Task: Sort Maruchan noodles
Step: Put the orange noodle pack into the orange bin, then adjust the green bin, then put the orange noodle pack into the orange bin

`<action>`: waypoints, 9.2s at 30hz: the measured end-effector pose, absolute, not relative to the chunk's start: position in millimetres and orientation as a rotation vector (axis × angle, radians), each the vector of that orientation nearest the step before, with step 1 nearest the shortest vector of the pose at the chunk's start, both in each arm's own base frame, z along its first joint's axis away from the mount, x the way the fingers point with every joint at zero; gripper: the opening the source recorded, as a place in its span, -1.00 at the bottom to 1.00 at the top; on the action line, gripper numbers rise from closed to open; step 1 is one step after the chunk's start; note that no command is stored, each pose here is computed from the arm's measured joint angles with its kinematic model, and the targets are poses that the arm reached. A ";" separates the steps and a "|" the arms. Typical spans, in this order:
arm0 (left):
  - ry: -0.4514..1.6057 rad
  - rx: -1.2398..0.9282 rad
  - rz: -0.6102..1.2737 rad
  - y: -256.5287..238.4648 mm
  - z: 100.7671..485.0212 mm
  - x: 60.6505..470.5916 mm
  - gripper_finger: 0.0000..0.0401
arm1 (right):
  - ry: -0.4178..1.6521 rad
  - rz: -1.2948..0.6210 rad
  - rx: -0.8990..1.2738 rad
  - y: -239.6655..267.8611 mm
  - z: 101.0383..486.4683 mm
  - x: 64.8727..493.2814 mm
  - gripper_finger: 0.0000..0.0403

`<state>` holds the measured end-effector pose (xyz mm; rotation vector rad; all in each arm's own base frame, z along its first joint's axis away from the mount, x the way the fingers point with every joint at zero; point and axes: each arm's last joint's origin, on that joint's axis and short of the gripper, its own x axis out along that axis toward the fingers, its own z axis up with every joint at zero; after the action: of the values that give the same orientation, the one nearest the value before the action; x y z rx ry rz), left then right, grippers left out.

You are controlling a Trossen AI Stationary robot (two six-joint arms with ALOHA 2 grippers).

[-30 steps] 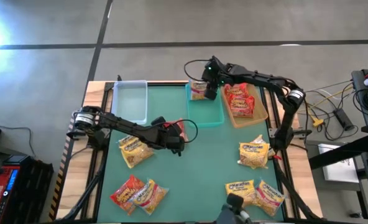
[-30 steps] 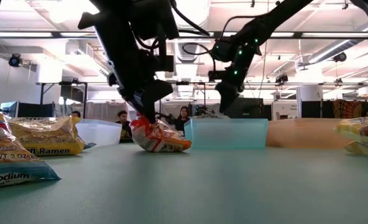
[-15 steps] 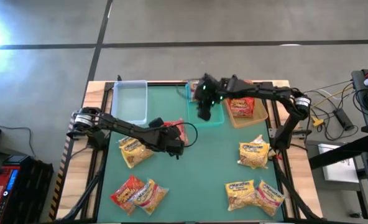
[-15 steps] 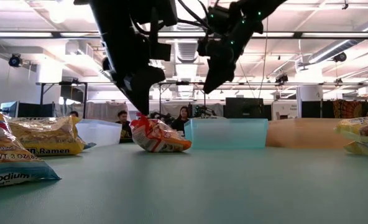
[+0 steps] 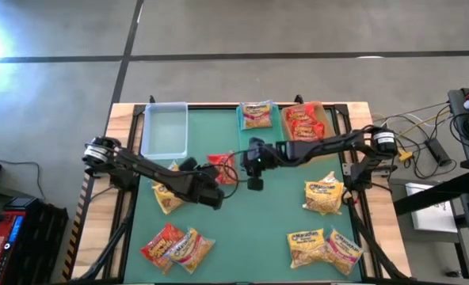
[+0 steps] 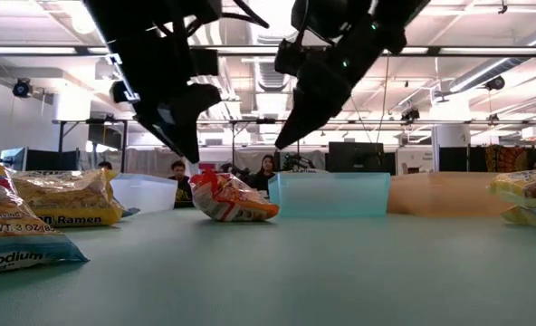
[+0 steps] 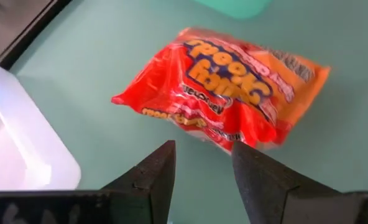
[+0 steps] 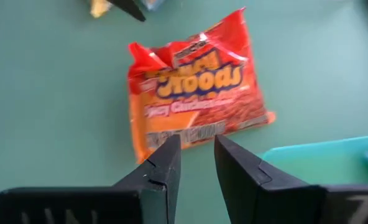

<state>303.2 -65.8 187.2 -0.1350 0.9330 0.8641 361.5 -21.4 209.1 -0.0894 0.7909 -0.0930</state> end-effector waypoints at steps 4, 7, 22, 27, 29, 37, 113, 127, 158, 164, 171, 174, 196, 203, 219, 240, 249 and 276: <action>0.837 -0.213 0.852 -62.9 181.8 296.1 -0.29 | 0.691 -0.104 -0.121 -16.7 189.9 358.3 -0.62; 0.782 -0.264 0.855 -58.6 177.1 290.5 -0.29 | 0.600 -0.118 -0.096 -16.8 181.0 354.9 -0.66; 0.403 -0.585 0.791 -34.9 139.7 263.4 -0.29 | 0.563 -0.175 -0.009 -14.6 154.1 345.7 -0.69; 0.393 -0.621 0.835 -26.1 132.7 258.1 -0.29 | 0.598 -0.213 -0.007 -15.8 138.9 352.9 -0.69; 0.392 -0.624 0.845 -23.8 132.1 257.7 -0.29 | 0.612 -0.227 -0.015 -16.3 134.3 354.4 -0.69; 0.431 -0.653 0.803 -23.5 130.9 259.0 -0.29 | 0.620 -0.220 -0.019 -15.8 126.3 366.5 -0.69; 0.858 -0.553 0.351 -75.5 174.6 283.0 -0.29 | 0.838 -0.096 -0.031 1.0 160.1 333.9 -0.69; 0.862 -0.489 0.486 -74.5 150.8 287.8 -0.29 | 0.819 -0.096 -0.047 31.8 127.0 346.9 -0.69; 0.755 -0.372 0.066 -118.6 182.3 315.7 -0.29 | 0.755 0.017 -0.213 61.9 163.3 332.9 -0.69; 0.743 -0.424 0.063 -132.5 182.4 311.3 -0.29 | 0.770 -0.071 -0.228 55.4 160.2 333.6 -0.69; 0.803 -0.356 0.177 -123.9 170.9 303.5 -0.29 | 0.824 -0.021 -0.065 59.3 150.5 327.2 -0.69; 0.846 -0.323 0.286 -117.3 164.5 298.7 -0.29 | 0.824 0.037 0.008 65.5 147.1 327.0 -0.69; 0.730 -0.121 0.401 -69.0 164.9 324.7 -0.29 | 0.561 0.273 0.086 107.6 135.0 356.9 -0.69; 0.678 -0.245 0.253 -86.1 176.3 325.3 -0.29 | 0.726 0.226 -0.013 100.7 152.4 338.7 -0.69; 0.574 -0.542 0.163 -128.3 177.1 325.1 -0.29 | 0.828 0.007 -0.401 61.0 159.9 331.6 -0.69; 0.803 -0.372 0.376 -104.9 138.0 319.1 -0.29 | 0.847 0.259 -0.081 82.6 158.1 327.2 -0.69; 0.815 -0.170 0.425 -69.3 138.2 327.6 -0.29 | 0.816 0.304 -0.097 98.2 161.0 325.1 -0.69; 0.639 -0.460 0.527 -105.2 145.4 361.5 -0.29 | 1.109 -0.084 -0.025 13.6 166.0 312.2 -0.67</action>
<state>361.5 -105.2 145.4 -0.4605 0.6393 0.5266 312.2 13.6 166.0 -0.0254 1.1088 -0.0837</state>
